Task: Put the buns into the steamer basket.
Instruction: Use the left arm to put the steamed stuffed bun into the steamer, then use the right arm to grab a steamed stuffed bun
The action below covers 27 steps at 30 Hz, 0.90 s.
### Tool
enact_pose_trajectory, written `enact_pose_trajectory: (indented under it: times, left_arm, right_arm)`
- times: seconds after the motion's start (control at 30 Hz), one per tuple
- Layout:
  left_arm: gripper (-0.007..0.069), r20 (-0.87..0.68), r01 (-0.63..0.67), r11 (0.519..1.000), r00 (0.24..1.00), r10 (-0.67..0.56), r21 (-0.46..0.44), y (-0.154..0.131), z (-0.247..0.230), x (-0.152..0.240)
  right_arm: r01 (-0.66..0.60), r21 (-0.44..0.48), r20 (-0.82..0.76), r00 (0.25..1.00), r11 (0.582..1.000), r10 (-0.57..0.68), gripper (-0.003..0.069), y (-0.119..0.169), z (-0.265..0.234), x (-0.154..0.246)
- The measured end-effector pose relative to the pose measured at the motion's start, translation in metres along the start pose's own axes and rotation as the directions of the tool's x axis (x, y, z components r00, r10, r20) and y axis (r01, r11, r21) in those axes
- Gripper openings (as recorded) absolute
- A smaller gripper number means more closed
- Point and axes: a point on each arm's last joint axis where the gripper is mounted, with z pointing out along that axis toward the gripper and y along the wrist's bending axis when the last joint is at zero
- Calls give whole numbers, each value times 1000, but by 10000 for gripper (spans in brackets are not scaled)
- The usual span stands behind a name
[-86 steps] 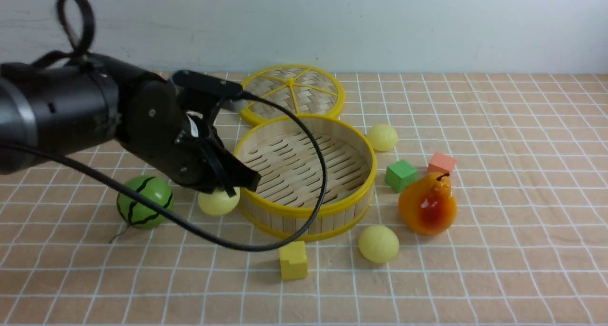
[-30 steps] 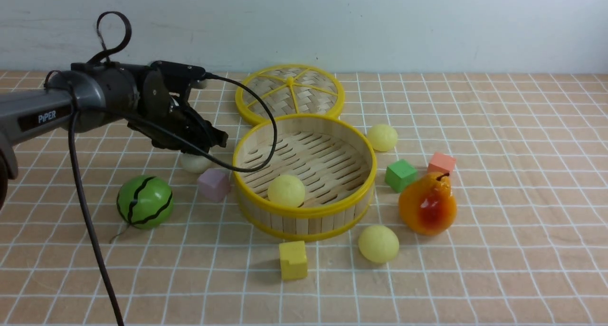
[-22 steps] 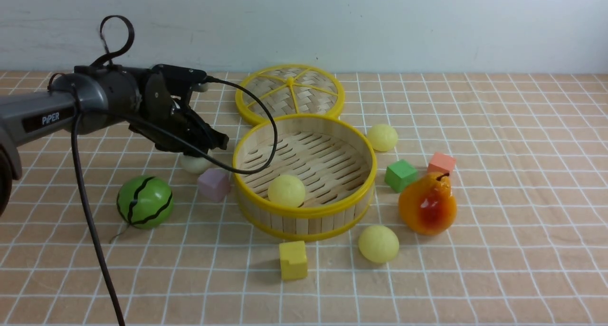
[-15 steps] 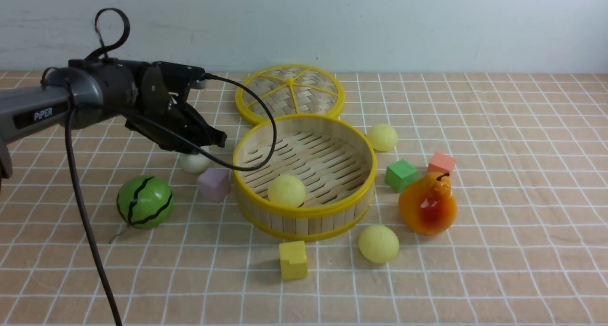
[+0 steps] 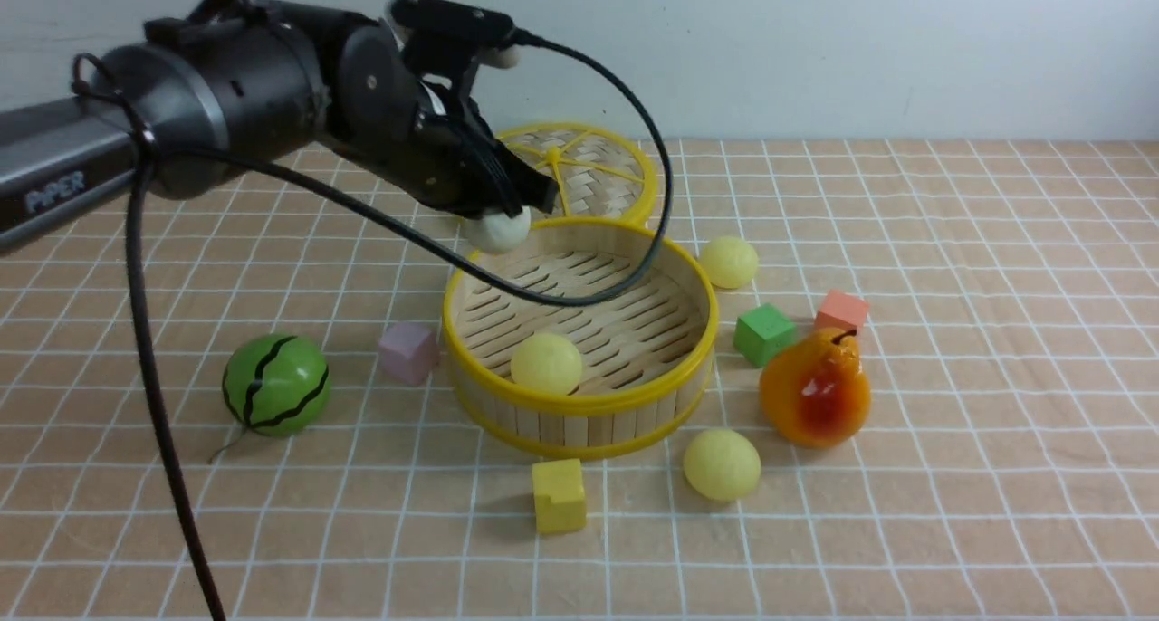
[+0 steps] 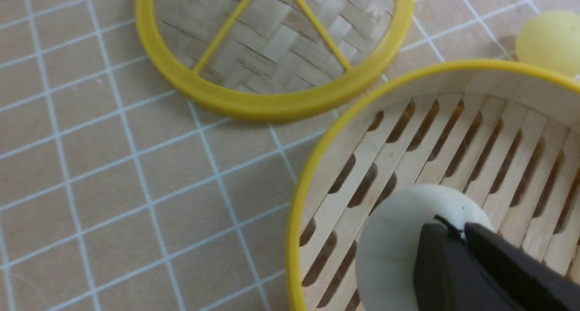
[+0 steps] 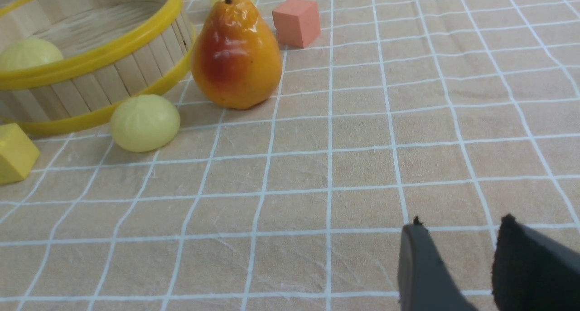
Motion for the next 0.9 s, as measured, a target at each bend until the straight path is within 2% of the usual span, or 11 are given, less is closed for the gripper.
enact_pose_trajectory:
  times: [0.17, 0.3, 0.37, 0.5, 0.57, 0.67, 0.7, 0.73, 0.83, 0.87, 0.9]
  left_arm:
    - [72, -22, -3, 1000, 1000, 3, -1, 0, 36, 17]
    - [240, -65, -2, 1000, 998, 2, 0, 1, 57, 33]
    - [331, -63, 2, 1000, 998, -2, 0, 1, 56, 32]
    - [424, -48, 52, 999, 998, -51, 4, 0, 40, 22]
    - [467, -26, 121, 993, 992, -121, 11, 0, 9, 6]
    - [459, -16, 169, 985, 985, -169, 27, -1, -34, -10]
    - [410, -2, 200, 979, 980, -200, 25, -2, -67, -19]
    - [402, -12, 203, 979, 979, -203, 24, -2, -71, -19]
    - [188, 22, 247, 968, 969, -248, 40, -4, -145, -20]
    - [188, 26, 248, 968, 968, -249, 41, -4, -149, -19]
    - [90, 47, 250, 967, 967, -252, 46, -5, -170, -12]
  right_arm:
    - [0, 0, 0, 1000, 1000, 0, 239, 0, 0, 0]
    - [0, 0, 0, 1000, 1000, 0, 239, 0, 0, 0]
    - [0, 0, 0, 1000, 1000, 0, 239, 0, 0, 0]
    - [0, 0, 0, 1000, 1000, 0, 239, 0, 0, 0]
    - [0, 0, 0, 1000, 1000, 0, 239, 0, 0, 0]
    - [0, 0, 0, 1000, 1000, 0, 239, 0, 0, 0]
    - [0, 0, 0, 1000, 1000, 0, 239, 0, 0, 0]
    - [0, 0, 0, 1000, 1000, 0, 239, 0, 0, 0]
    - [0, 0, 0, 1000, 1000, 0, 239, 0, 0, 0]
    - [0, 0, 0, 1000, 1000, 0, 239, 0, 0, 0]
    - [0, 0, 0, 1000, 1000, 0, 239, 0, 0, 0]
